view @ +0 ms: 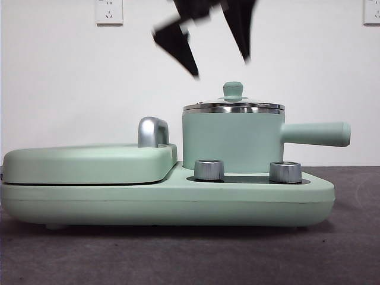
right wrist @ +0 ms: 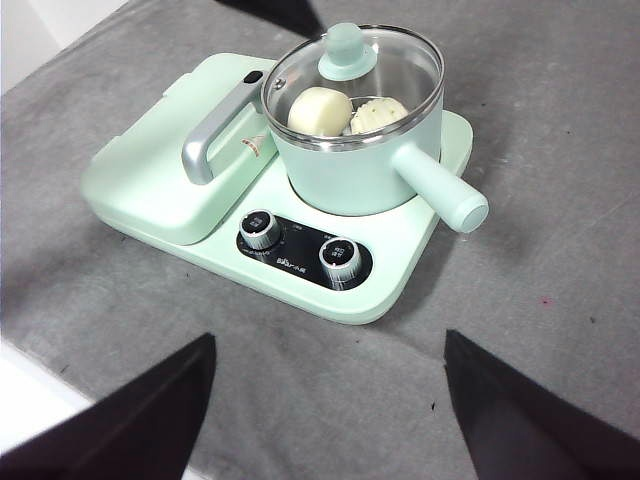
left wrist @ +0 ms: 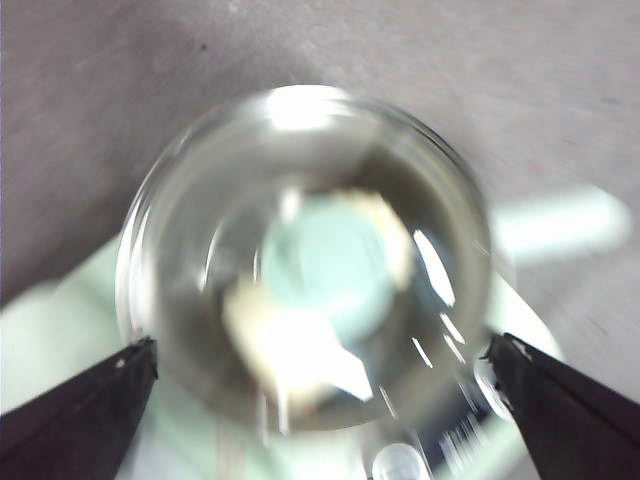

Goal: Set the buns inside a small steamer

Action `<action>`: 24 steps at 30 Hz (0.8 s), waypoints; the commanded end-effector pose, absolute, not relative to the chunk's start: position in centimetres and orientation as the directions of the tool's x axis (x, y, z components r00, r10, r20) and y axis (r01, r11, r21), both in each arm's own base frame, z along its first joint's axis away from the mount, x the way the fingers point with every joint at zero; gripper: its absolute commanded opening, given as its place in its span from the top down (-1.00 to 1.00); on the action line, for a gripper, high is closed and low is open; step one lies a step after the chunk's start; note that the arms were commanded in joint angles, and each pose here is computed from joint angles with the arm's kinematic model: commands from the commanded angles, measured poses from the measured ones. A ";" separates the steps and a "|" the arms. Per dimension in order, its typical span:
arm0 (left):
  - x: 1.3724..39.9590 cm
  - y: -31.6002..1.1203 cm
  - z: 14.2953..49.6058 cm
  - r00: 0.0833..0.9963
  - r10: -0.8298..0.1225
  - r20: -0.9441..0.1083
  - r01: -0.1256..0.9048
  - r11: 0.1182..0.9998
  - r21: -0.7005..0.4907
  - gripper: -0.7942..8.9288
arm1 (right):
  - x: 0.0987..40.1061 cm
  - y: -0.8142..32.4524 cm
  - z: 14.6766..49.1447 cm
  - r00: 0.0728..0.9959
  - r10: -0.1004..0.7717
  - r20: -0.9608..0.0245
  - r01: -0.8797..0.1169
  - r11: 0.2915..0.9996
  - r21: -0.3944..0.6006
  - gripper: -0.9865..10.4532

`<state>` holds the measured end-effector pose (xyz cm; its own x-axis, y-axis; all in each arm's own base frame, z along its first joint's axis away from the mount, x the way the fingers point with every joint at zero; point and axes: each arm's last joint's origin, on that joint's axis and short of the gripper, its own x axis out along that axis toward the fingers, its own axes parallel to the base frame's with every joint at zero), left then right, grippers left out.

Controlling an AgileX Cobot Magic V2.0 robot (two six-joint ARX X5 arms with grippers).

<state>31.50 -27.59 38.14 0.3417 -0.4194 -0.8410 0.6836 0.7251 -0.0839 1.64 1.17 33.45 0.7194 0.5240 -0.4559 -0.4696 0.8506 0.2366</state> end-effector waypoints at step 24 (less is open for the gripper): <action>7.4 -6.4 35.5 0.581 -0.578 -0.573 0.566 0.793 -0.226 -0.50 | 1.8 1.6 34.2 0.687 0.613 -0.389 -0.585 0.785 0.203 0.20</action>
<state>7.73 -6.70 35.97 0.5694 -0.5686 -0.5937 0.5936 0.7840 -0.1816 1.72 1.53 34.02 0.6899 0.6058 -0.3962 -0.5714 0.7918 0.2157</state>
